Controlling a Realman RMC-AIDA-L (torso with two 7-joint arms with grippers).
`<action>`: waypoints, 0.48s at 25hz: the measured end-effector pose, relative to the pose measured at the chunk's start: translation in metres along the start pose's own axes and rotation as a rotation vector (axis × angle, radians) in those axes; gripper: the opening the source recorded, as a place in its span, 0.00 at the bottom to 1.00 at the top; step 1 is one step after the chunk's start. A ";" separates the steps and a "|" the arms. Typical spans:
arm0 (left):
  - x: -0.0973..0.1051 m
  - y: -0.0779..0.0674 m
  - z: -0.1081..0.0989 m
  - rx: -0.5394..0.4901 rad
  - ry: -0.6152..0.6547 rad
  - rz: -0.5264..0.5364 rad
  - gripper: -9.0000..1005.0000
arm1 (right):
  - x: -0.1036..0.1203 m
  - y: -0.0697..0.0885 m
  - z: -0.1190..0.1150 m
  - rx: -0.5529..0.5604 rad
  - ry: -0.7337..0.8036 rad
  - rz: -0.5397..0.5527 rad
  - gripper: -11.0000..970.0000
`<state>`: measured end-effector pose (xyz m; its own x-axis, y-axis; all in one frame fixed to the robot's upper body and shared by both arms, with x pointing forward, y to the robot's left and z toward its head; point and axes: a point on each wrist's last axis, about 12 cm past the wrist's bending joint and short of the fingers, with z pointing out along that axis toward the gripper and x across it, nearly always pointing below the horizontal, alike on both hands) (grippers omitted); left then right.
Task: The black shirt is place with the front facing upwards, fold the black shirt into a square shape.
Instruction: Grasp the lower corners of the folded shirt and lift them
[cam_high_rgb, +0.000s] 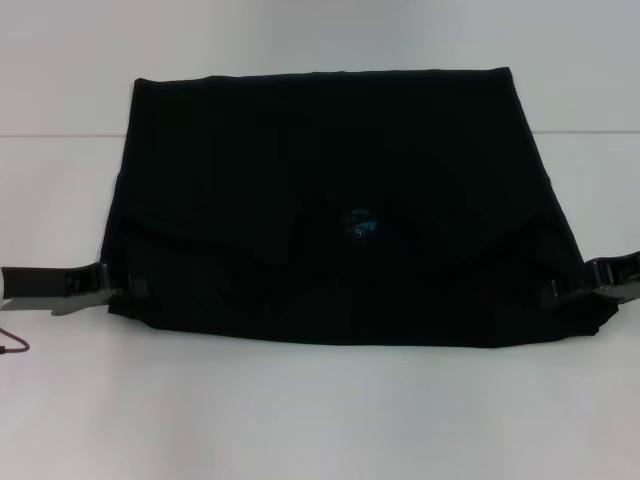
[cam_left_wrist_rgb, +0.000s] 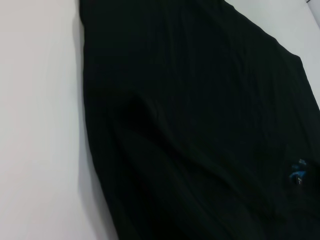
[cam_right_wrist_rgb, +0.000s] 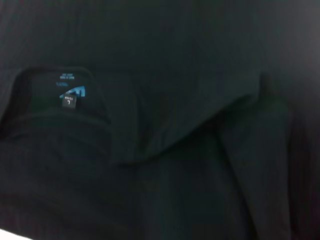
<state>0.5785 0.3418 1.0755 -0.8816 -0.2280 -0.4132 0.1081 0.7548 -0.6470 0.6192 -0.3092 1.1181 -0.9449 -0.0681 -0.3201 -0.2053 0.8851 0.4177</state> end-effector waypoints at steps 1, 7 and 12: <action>0.000 0.000 0.000 0.000 0.000 0.000 0.06 | 0.000 -0.001 0.000 0.003 -0.004 0.000 0.80; 0.000 0.000 0.000 0.000 -0.001 0.000 0.06 | 0.000 0.000 0.001 0.022 0.015 -0.020 0.68; 0.000 0.000 -0.001 0.004 -0.005 0.004 0.06 | 0.000 0.001 0.002 0.027 0.018 -0.024 0.46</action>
<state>0.5785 0.3425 1.0761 -0.8787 -0.2282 -0.4194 0.1137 0.7531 -0.6480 0.6198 -0.3076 1.1170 -0.9441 -0.0977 -0.3148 -0.2216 0.8951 0.3869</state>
